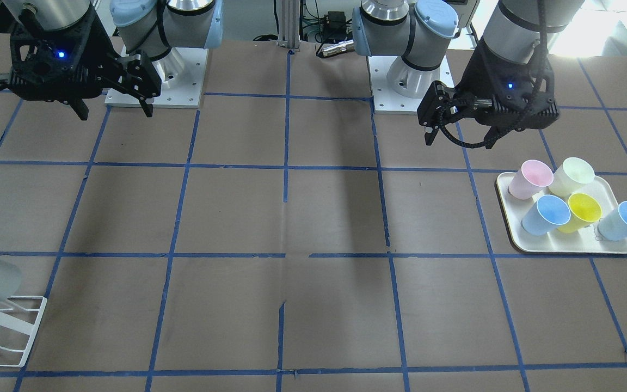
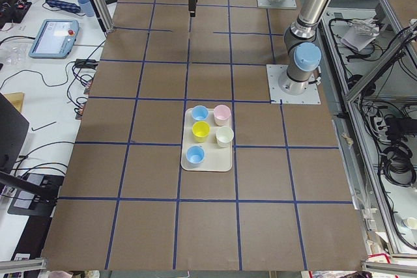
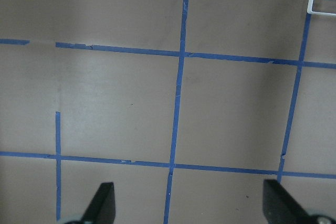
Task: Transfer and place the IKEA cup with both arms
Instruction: 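Move the right gripper toward the white cup on the wire rack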
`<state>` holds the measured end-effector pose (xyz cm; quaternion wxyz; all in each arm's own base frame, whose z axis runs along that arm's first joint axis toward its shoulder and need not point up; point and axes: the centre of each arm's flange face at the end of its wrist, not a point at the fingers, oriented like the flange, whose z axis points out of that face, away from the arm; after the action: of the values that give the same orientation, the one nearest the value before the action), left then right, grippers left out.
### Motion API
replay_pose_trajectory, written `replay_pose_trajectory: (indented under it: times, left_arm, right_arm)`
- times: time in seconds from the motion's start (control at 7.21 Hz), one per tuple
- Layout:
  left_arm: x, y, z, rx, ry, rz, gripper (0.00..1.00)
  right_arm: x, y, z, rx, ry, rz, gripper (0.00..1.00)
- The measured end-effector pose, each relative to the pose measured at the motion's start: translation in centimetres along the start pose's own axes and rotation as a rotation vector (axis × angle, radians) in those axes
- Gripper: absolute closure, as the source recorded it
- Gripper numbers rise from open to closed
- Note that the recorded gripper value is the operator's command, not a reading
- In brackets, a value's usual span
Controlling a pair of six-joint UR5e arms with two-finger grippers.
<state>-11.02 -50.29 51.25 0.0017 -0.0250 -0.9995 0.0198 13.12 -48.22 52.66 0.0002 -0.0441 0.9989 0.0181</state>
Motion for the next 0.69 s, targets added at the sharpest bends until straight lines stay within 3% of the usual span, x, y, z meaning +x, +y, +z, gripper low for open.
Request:
replay_pose_trajectory:
  times: [0.69]
  left_arm:
    - [0.0, 0.13, -0.03, 0.001, -0.001, 0.0, 0.0]
  right_arm:
    - [0.69, -0.38, 0.15, 0.003, -0.001, 0.0, 0.0]
